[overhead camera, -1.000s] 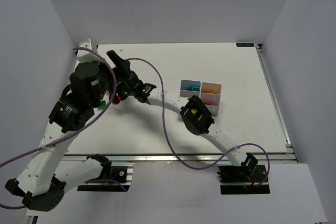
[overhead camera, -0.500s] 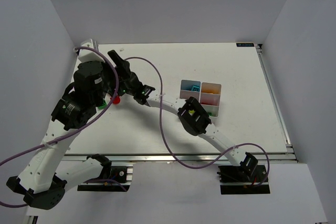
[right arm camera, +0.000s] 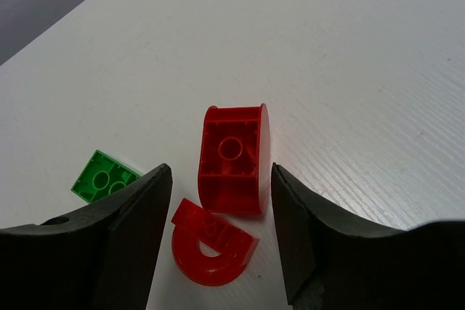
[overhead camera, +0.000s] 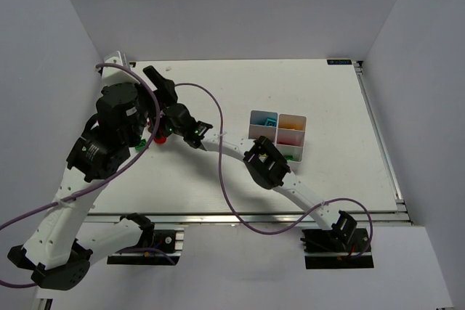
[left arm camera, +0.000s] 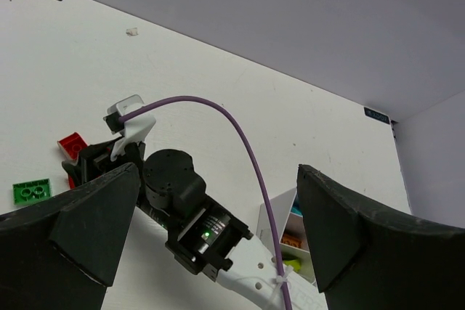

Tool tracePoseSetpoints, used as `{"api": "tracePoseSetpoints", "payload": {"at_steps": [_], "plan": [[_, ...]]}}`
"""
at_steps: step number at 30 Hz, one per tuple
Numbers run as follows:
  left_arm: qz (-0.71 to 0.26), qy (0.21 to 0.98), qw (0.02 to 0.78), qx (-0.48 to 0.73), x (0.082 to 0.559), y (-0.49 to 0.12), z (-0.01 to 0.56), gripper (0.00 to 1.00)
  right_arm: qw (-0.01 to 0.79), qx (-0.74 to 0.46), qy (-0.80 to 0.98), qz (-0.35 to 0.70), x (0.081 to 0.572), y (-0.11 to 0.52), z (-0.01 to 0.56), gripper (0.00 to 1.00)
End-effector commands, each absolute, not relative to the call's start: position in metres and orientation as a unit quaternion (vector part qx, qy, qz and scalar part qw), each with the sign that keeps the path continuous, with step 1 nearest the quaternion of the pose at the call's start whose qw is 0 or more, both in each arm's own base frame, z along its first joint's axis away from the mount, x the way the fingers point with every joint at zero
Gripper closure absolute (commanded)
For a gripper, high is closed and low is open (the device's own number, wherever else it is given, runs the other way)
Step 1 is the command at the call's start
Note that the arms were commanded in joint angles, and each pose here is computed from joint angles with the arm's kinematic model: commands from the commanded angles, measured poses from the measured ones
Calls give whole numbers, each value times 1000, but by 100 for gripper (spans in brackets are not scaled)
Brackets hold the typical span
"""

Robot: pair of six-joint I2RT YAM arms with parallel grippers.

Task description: Sort the legos into containers by color

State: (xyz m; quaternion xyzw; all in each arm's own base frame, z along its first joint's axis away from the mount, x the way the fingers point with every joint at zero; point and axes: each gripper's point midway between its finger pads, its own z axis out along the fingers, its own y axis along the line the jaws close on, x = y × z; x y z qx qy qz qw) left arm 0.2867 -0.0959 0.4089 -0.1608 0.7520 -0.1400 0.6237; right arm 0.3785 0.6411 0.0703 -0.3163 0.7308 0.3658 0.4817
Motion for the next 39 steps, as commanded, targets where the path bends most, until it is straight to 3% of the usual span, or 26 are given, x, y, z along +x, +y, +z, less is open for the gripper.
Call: {"api": "tracePoseSetpoints", "payload": {"at_steps": [1, 7, 19, 32, 39], "plan": [[-142, 735, 639, -178, 281, -85, 428, 2, 504, -300, 715, 381, 383, 650, 93, 39], [-142, 729, 643, -189, 275, -78, 436, 2, 473, -290, 749, 363, 385, 640, 61, 45], [-147, 714, 649, -218, 263, -65, 438, 2, 468, -312, 740, 367, 376, 644, 54, 46], [-147, 718, 644, -221, 261, -65, 431, 2, 469, -309, 735, 380, 373, 649, 51, 70], [-154, 716, 642, -227, 259, -64, 424, 2, 496, -334, 682, 422, 357, 649, 101, 80]]}}
